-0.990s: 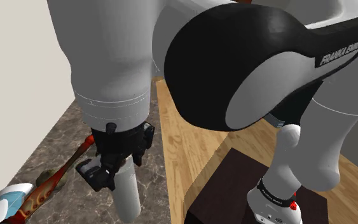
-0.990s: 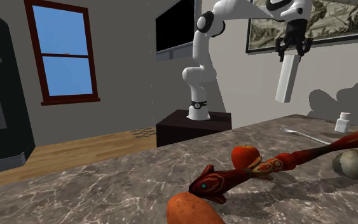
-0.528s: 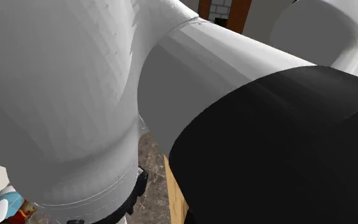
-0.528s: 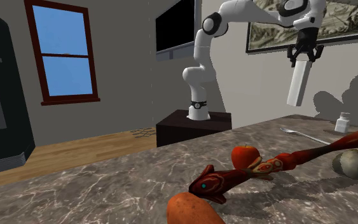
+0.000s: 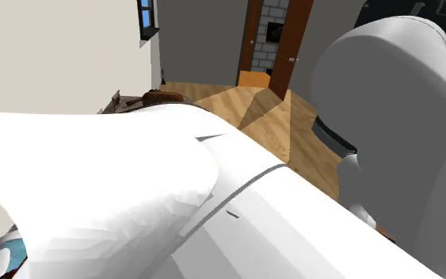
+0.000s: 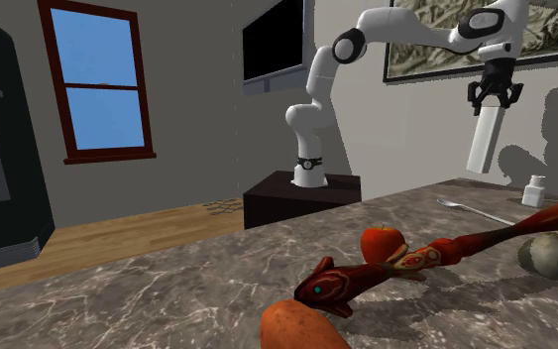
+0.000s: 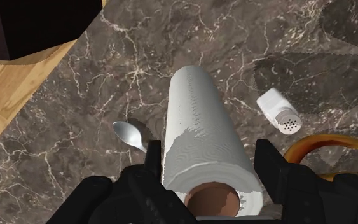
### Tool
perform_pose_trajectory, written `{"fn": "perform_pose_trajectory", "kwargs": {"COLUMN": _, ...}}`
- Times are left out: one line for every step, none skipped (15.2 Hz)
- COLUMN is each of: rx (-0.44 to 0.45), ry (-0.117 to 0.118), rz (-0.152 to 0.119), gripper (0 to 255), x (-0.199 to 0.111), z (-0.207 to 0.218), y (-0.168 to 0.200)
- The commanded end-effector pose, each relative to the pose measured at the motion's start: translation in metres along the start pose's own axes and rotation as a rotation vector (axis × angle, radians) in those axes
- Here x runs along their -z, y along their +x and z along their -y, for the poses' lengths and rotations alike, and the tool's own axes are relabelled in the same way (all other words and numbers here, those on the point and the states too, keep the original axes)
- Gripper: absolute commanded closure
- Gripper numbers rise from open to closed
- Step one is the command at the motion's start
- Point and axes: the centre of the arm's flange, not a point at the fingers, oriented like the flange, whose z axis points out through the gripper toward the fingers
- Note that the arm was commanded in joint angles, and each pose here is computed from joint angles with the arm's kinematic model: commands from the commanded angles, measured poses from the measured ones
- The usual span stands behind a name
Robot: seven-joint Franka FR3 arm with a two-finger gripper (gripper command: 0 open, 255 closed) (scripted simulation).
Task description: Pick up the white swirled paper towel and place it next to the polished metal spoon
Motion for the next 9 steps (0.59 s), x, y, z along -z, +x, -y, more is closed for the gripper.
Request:
{"fn": "perform_pose_trajectory", "kwargs": {"rx": -0.001, "ry": 0.0, "rz": -0.001, "gripper": 255, "x": -0.008, "z": 0.008, "y": -0.007}}
{"fn": "perform_pose_trajectory", "kwargs": {"rx": -0.001, "ry": 0.0, "rz": -0.001, "gripper": 255, "x": -0.013, "z": 0.008, "y": -0.007}}
{"fn": "perform_pose_trajectory", "kwargs": {"rx": -0.001, "ry": 0.0, "rz": -0.001, "gripper": 255, "x": -0.018, "z": 0.008, "y": -0.008}}
{"fn": "perform_pose_trajectory", "kwargs": {"rx": -0.001, "ry": 0.0, "rz": -0.001, "gripper": 255, "x": -0.023, "z": 0.009, "y": -0.008}}
{"fn": "perform_pose_trajectory", "kwargs": {"rx": -0.001, "ry": 0.0, "rz": -0.001, "gripper": 255, "x": -0.029, "z": 0.009, "y": -0.009}}
{"fn": "perform_pose_trajectory", "kwargs": {"rx": -0.001, "ry": 0.0, "rz": -0.001, "gripper": 255, "x": -0.034, "z": 0.009, "y": -0.009}}
{"fn": "perform_pose_trajectory", "kwargs": {"rx": -0.001, "ry": 0.0, "rz": -0.001, "gripper": 255, "x": -0.039, "z": 0.01, "y": -0.01}}
{"fn": "perform_pose_trajectory", "kwargs": {"rx": -0.001, "ry": 0.0, "rz": -0.001, "gripper": 255, "x": -0.044, "z": 0.01, "y": -0.01}}
{"fn": "perform_pose_trajectory", "kwargs": {"rx": -0.001, "ry": 0.0, "rz": -0.001, "gripper": 255, "x": -0.05, "z": 0.011, "y": -0.011}}
